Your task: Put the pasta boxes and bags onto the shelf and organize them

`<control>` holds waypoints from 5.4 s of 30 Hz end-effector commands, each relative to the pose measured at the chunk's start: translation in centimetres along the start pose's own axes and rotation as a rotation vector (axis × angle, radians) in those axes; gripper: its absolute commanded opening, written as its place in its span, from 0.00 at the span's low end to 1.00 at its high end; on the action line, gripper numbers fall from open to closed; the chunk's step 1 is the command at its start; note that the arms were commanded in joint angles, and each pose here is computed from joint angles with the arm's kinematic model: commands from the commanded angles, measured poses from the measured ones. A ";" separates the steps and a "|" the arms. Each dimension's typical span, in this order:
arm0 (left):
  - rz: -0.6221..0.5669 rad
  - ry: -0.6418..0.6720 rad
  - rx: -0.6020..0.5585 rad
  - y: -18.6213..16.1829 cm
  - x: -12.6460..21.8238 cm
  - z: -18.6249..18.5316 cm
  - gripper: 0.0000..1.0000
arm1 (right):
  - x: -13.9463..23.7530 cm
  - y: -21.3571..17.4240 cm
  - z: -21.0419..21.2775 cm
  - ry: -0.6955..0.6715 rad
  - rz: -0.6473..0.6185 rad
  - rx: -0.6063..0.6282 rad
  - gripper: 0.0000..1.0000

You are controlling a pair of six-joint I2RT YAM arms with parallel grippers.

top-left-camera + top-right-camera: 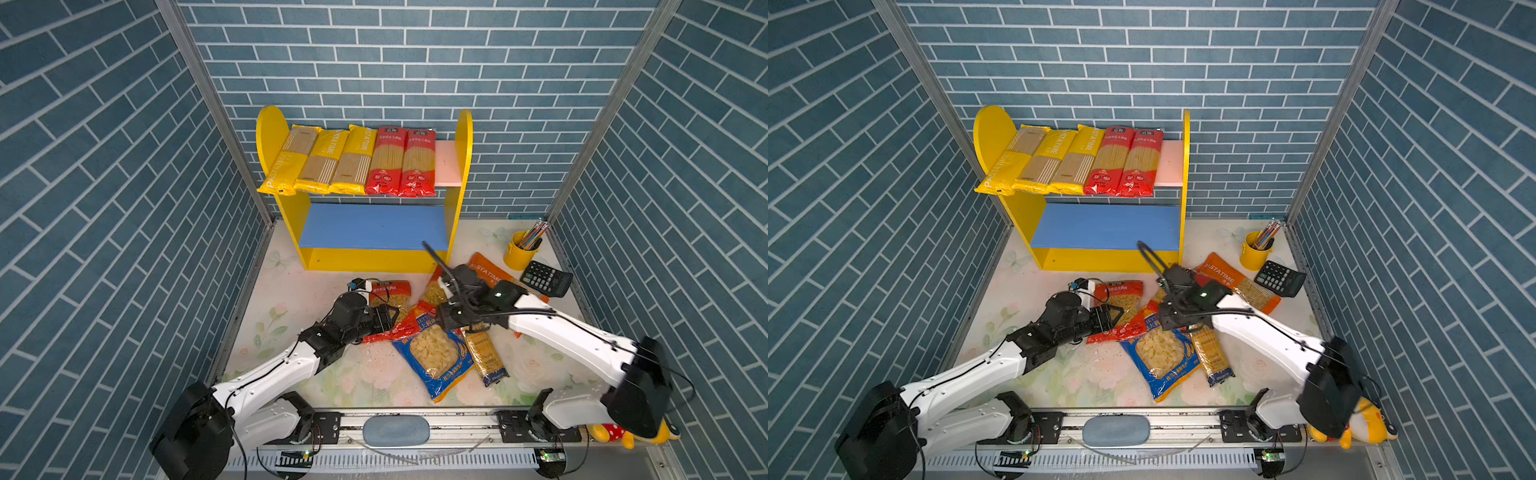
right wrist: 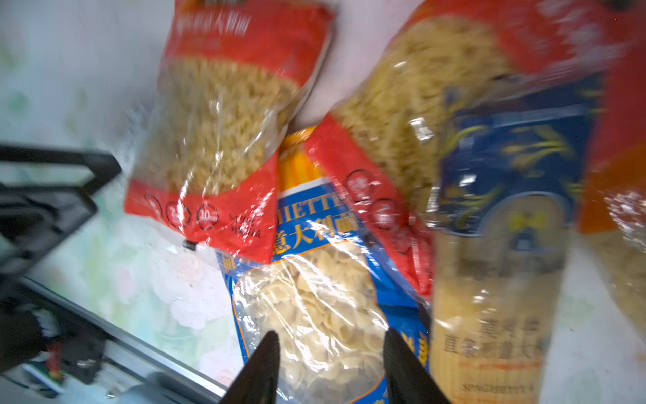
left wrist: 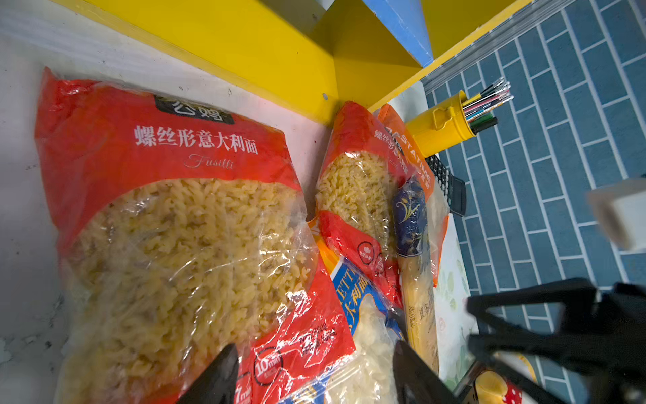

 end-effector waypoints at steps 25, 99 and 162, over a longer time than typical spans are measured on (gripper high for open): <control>0.314 -0.217 -0.105 -4.3 -15.4 -11.0 0.58 | -9.0 -2.7 -11.4 0.423 -0.011 -0.417 0.64; -0.120 -0.765 -0.103 2.3 4.1 -17.0 0.23 | 10.6 7.3 5.9 0.962 -0.482 -0.145 0.48; -0.476 -0.725 -0.279 8.6 12.9 -26.2 0.14 | 13.6 1.0 6.6 1.138 -0.442 0.093 0.73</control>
Point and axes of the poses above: each gripper's point midway between its finger pads, its own x axis back along the fingers, its own z axis along the line the jaws close on, y = z × x, the point moved 5 cm from there along x, back along the fingers, and after that the axes turned 1 degree about -x, right-handed, at the moved point
